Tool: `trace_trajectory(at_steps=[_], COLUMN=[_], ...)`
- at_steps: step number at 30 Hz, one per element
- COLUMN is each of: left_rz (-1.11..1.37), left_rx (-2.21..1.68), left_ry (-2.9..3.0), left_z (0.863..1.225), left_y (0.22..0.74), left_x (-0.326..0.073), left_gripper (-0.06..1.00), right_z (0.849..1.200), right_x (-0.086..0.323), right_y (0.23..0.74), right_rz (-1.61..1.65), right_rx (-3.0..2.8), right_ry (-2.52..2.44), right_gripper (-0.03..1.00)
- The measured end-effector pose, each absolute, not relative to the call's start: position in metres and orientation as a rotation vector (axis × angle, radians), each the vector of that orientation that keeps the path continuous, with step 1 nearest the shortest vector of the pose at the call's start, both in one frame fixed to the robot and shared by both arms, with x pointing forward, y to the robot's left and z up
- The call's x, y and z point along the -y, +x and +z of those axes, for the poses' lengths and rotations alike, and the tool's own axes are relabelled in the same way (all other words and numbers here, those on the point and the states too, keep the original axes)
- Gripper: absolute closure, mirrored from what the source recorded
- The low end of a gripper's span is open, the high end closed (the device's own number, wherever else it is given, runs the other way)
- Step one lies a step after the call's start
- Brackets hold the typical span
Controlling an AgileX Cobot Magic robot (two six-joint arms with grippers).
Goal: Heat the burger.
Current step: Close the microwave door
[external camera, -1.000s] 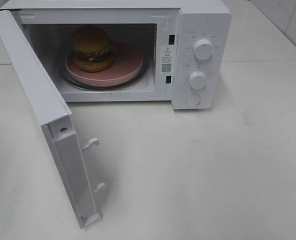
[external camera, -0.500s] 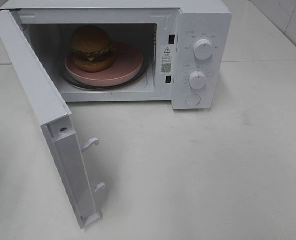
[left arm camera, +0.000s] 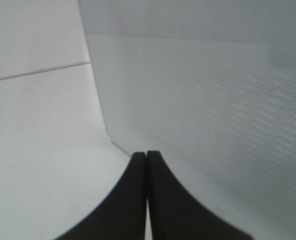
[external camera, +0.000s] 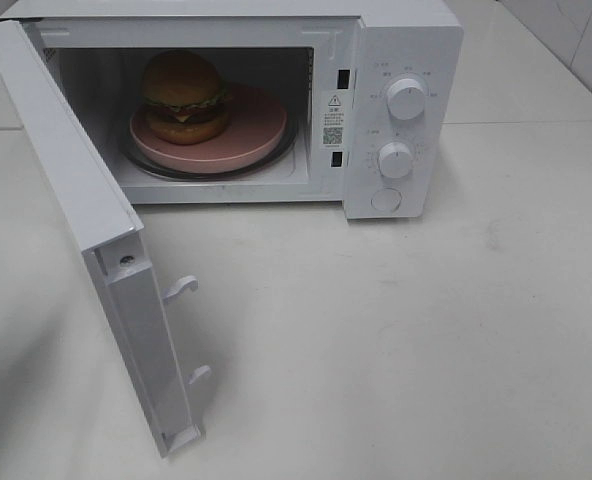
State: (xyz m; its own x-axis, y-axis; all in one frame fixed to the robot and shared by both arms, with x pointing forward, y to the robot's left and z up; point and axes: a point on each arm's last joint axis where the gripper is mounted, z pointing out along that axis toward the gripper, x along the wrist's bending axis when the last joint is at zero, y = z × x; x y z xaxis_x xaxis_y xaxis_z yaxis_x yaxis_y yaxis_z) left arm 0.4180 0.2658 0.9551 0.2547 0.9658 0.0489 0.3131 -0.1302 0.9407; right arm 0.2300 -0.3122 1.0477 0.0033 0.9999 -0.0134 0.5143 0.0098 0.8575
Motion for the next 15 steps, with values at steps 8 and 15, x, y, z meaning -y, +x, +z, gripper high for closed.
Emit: trace_trajectory(at_steps=[8,15], left_rz=[0.834,0.766], left_rx=[-1.111,-1.054], left_ry=[1.657,1.67], left_z=[0.945,0.936], left_y=[0.436,0.451], left_x=[-0.241,-0.215], left_gripper=[0.94,0.94], right_z=[1.048,1.048], right_x=[0.312,0.312], right_y=[0.23,0.23], right_rz=[0.889,0.889], right_rx=[-1.595,-1.595], right_ry=[1.588,1.588], right_gripper=[0.2,0.2])
